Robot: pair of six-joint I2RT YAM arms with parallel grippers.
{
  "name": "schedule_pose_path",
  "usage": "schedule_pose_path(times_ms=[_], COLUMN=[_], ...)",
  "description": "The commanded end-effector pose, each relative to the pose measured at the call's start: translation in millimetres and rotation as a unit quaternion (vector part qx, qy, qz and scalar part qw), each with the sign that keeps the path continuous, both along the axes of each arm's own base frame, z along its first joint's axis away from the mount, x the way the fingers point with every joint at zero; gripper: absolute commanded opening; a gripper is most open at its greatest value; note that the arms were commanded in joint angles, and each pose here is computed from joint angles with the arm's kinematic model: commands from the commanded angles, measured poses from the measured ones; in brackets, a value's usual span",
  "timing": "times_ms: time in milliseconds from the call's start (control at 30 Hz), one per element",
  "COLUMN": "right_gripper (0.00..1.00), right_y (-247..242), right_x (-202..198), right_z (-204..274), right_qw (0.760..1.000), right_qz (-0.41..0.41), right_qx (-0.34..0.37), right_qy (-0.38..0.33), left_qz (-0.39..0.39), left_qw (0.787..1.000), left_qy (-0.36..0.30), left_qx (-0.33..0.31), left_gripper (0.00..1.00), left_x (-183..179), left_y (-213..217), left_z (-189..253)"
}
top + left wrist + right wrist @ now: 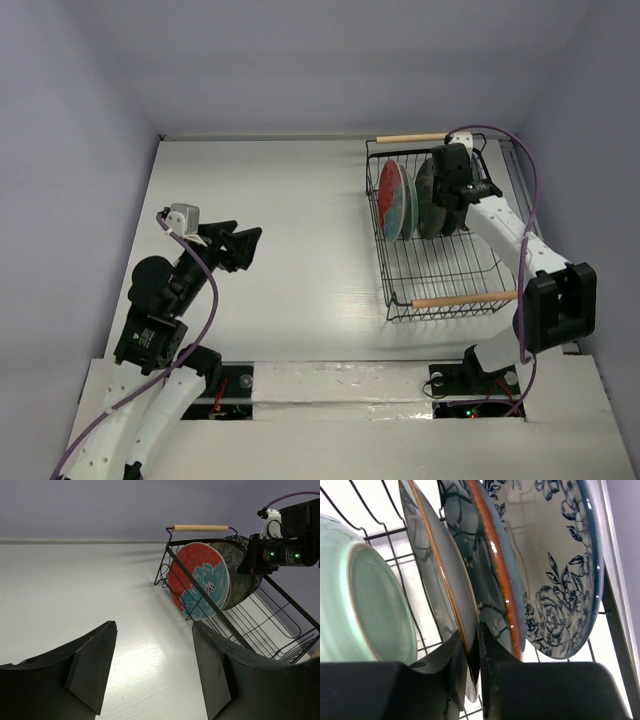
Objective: Unload the plates from the dish rack
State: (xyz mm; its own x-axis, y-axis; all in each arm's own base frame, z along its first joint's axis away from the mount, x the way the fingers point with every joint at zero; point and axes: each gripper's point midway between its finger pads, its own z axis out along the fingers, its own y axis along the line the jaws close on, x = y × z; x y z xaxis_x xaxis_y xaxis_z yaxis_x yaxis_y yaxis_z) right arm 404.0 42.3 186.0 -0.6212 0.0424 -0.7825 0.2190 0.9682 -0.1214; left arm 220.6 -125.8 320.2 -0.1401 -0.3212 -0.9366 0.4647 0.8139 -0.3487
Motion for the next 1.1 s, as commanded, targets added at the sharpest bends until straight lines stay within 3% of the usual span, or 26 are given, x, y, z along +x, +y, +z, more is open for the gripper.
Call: schedule_pose_path(times_ms=[0,67,267,567,867,967,1067], right_gripper=[0.04,0.00,0.00,0.00,0.00,0.00,0.00], right_y=[5,3,3,-2,-24,-18,17], right_x=[8,8,6,-13,-64,-83,-91], right_z=[15,21,70,156,221,252,269], right_qw=[1.000,0.999,0.993,0.976,0.952,0.941,0.932], right_qz=[-0.019,-0.031,-0.055,-0.079,-0.101,-0.075,-0.006], right_qx=[-0.013,-0.028,-0.053,-0.035,0.029,0.070,0.126], right_qy=[-0.021,-0.029,-0.089,-0.200,-0.286,-0.323,-0.340], left_qz=[-0.001,-0.001,-0.001,0.005,0.009,0.012,0.018], left_qw=[0.999,0.999,0.999,0.999,0.999,0.999,0.999], left_qy=[-0.036,-0.038,-0.041,-0.040,-0.035,-0.035,-0.033], left_qx=[-0.011,-0.012,-0.013,-0.014,-0.017,-0.016,-0.016], left_gripper=[0.59,0.59,0.59,0.59,0.58,0.58,0.58], left_x=[-3,-3,-5,-3,-2,-1,0], left_y=[0,1,1,3,3,4,6], left_z=[19,20,22,21,20,19,19])
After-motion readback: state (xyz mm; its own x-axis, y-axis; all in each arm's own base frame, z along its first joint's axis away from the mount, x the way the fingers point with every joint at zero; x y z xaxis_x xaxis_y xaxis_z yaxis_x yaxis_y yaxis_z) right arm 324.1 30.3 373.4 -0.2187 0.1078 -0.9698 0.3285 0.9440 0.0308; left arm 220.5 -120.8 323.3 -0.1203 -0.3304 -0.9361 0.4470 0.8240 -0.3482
